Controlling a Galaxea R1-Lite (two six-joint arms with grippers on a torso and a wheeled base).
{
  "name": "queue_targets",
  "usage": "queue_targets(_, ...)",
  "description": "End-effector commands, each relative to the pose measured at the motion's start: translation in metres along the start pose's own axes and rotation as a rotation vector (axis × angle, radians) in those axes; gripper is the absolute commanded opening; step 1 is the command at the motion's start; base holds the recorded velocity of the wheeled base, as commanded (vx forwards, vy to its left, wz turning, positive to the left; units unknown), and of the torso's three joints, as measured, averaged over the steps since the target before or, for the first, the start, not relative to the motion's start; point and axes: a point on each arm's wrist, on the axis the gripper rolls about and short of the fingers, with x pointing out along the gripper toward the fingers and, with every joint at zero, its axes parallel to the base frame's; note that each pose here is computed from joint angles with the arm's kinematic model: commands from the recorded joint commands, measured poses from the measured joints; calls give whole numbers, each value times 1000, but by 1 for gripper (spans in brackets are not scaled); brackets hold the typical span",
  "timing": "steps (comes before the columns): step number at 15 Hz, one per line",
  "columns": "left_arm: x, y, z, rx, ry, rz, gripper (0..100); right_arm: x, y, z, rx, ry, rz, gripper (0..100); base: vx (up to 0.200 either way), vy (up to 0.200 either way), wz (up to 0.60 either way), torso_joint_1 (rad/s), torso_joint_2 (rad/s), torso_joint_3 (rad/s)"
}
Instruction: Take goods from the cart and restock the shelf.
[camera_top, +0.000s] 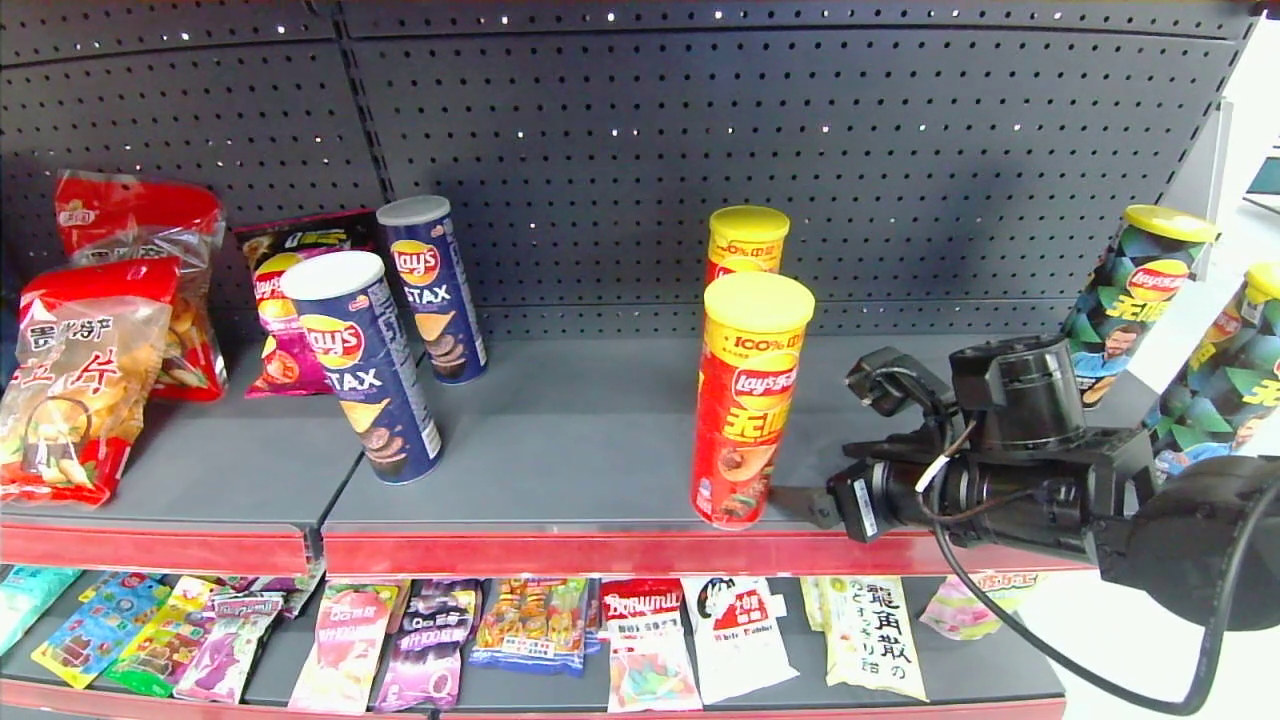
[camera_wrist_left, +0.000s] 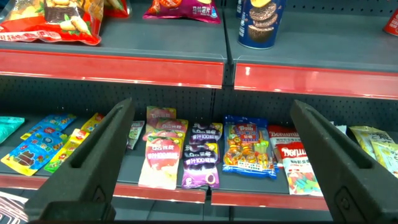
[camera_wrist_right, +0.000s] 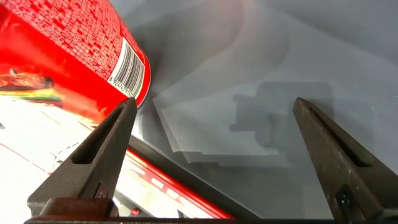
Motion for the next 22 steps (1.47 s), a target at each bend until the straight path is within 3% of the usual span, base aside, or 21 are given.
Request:
queue_targets(1,0,0,0,0,-1,1,100,0,1,0,-2,-2,3,100,0,0,0,0,0,0)
queue_targets(17,0,0,0,0,-1,1,100,-9,1,1,0,-17,-1,100,0,0,0,0,0,0)
queue_targets(19,0,0,0,0,-1,1,100,-54,5,4,-1,-109,-29,100,0,0,0,0,0,0)
queue_targets(22,0,0,0,0,-1,1,100,-119,16,-19,-29,-217,-53,100,0,0,0,0,0,0)
